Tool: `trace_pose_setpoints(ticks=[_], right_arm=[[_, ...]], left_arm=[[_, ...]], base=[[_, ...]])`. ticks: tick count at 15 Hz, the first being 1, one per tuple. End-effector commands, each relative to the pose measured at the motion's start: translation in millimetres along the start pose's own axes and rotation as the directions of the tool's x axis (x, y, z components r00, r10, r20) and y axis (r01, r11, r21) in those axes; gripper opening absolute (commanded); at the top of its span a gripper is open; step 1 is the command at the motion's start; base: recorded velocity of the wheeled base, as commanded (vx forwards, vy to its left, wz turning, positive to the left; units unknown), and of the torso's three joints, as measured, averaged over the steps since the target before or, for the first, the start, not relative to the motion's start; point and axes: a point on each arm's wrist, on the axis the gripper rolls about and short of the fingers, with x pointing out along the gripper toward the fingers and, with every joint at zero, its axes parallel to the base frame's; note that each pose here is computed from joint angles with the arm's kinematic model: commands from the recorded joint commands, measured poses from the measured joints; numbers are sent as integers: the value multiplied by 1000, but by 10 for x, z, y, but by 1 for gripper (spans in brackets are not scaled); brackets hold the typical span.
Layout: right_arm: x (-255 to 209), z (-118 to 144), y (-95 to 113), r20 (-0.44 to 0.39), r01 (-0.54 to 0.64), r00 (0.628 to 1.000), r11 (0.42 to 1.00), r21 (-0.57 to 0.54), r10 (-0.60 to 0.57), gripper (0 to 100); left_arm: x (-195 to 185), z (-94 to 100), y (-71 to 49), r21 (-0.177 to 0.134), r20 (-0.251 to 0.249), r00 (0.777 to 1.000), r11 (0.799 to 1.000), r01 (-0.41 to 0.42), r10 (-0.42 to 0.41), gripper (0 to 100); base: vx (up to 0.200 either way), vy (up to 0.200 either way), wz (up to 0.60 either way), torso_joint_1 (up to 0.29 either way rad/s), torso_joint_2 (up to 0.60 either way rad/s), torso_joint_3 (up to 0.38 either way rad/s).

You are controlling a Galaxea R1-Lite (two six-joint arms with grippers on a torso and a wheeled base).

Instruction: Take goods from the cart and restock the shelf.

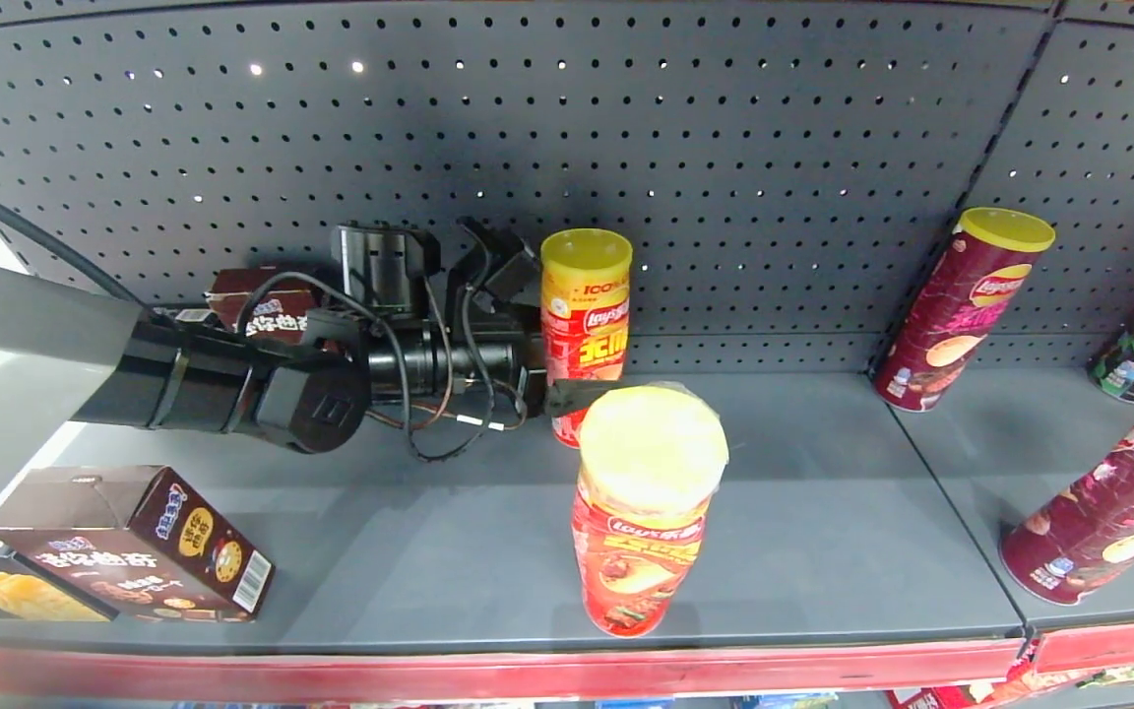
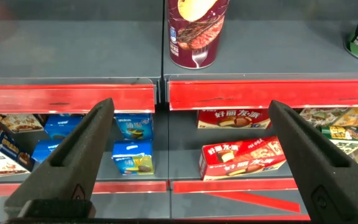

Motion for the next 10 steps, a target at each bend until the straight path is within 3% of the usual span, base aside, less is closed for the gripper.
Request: trace_pose_setpoints(ticks=[1, 3, 5, 10], right_arm=[[2, 1, 0, -3, 0, 1000, 1000, 0, 0, 100], [1, 0, 0, -1, 0, 1000, 1000, 0, 0, 100], [2, 1, 0, -3, 0, 1000, 1000, 0, 0, 100], [2, 1, 0, -3, 0, 1000, 1000, 0, 0, 100]], left_arm=[[-208, 23, -84, -14, -16, 1000, 1000, -18, 18, 100], [-345, 42, -144, -22, -38, 997, 998, -66, 65, 100], [-410, 35, -185, -14, -84, 980, 983, -185, 183, 100], [-478, 46, -203, 15, -126, 942, 950, -311, 310, 100]], base=[[0, 0, 0, 0, 0, 0], [0, 0, 0, 0, 0, 0], [0, 0, 0, 0, 0, 0], [0, 0, 0, 0, 0, 0]])
